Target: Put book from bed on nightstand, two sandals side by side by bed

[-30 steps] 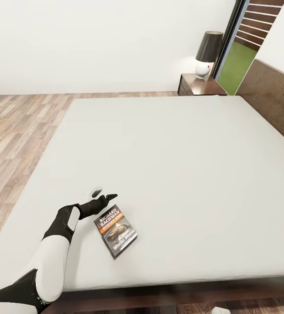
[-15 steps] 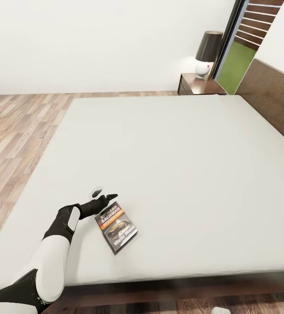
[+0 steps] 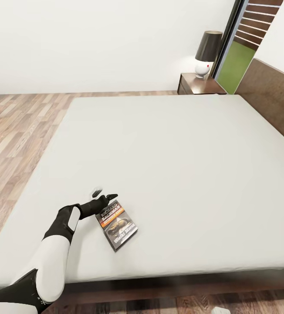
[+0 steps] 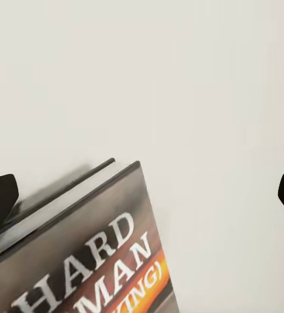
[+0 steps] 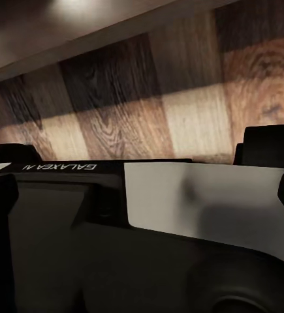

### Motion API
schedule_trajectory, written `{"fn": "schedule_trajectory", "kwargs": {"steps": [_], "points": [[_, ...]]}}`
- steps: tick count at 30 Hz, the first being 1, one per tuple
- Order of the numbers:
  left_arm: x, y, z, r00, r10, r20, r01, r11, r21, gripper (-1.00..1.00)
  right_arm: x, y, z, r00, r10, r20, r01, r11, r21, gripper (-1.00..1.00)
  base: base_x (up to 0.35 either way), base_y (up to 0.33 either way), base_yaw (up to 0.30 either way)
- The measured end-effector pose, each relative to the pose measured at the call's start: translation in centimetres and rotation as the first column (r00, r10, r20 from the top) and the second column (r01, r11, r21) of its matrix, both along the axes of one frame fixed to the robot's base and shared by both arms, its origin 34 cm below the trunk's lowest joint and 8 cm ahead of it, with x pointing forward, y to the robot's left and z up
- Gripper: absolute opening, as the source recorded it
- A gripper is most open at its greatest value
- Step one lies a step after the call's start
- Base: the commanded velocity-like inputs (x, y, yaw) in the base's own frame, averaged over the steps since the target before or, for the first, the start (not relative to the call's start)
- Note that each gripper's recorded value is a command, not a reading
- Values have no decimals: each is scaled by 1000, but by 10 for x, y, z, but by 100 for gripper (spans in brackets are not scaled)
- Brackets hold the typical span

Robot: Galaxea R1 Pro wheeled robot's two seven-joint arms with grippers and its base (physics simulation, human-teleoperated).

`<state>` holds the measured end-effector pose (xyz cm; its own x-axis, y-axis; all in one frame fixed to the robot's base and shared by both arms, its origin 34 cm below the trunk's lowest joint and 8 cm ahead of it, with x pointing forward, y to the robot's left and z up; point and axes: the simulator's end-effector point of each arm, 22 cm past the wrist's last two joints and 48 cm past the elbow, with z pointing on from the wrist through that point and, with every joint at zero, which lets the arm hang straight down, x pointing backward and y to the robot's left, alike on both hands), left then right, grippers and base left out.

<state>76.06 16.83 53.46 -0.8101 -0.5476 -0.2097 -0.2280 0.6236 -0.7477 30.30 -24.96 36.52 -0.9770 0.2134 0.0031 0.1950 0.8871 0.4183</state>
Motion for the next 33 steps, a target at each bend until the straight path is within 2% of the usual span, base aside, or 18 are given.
{"fn": "schedule_trajectory", "kwargs": {"steps": [20,25,33], "points": [[-1,-1,-1,1000,-1,-3,1,1000,0,100,0,0,0,1000,0,0,0,1000,0,100,-64,0,0],[-4,-5,-3,1000,0,-12,-1,1000,-19,100,0,0,0,1000,0,0,0,1000,0,100,-77,0,0],[-4,-6,-3,1000,0,-14,0,1000,-21,100,0,0,0,1000,0,0,0,1000,0,100,-6,0,0]]}}
